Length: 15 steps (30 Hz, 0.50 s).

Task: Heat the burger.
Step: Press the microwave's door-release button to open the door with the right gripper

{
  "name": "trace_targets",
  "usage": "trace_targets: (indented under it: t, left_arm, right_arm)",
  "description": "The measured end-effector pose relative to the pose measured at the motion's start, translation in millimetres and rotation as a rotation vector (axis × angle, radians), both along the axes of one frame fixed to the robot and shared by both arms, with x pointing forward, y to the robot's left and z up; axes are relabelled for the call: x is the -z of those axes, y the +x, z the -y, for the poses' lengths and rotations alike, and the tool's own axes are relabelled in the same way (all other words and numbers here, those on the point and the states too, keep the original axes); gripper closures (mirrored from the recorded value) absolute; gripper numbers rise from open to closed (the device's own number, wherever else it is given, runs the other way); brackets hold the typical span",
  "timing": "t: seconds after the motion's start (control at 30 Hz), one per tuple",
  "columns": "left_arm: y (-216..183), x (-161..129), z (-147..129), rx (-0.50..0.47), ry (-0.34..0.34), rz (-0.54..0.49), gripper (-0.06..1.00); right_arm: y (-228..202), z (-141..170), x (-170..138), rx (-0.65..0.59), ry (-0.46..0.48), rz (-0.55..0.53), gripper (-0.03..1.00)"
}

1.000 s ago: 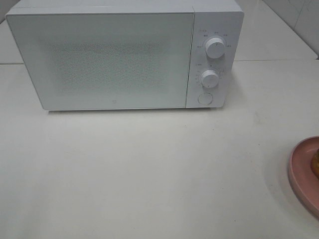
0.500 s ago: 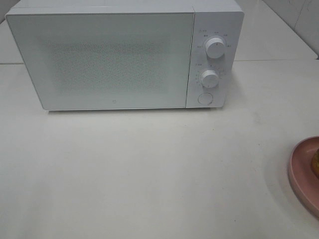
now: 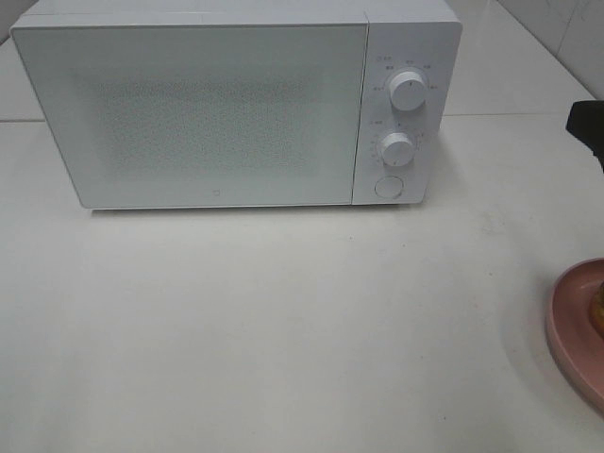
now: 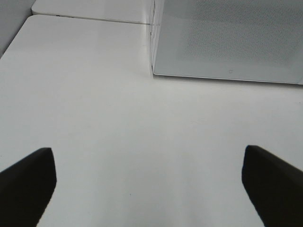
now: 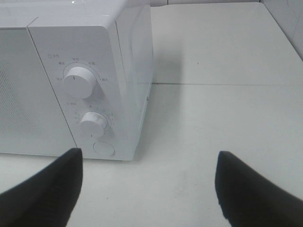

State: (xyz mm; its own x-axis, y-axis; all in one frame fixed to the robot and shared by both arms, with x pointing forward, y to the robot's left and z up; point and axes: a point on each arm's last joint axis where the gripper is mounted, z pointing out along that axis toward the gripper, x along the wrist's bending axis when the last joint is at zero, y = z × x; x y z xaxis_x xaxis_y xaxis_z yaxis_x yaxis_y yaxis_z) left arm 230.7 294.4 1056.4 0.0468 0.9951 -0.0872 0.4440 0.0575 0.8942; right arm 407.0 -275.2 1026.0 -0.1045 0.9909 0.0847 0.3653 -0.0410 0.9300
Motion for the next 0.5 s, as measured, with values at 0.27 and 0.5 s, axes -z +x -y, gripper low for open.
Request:
trace_targets:
  t: [0.27, 0.5]
  left_arm:
    - [0, 0, 0, 0.000, 0.000, 0.000, -0.04]
    - [0, 0, 0, 0.000, 0.000, 0.000, -0.04]
  right_arm:
    - [16, -2, 9, 0.000, 0.005, 0.060, 0.21]
    - [34, -4, 34, -0.014, -0.041, 0.099, 0.21]
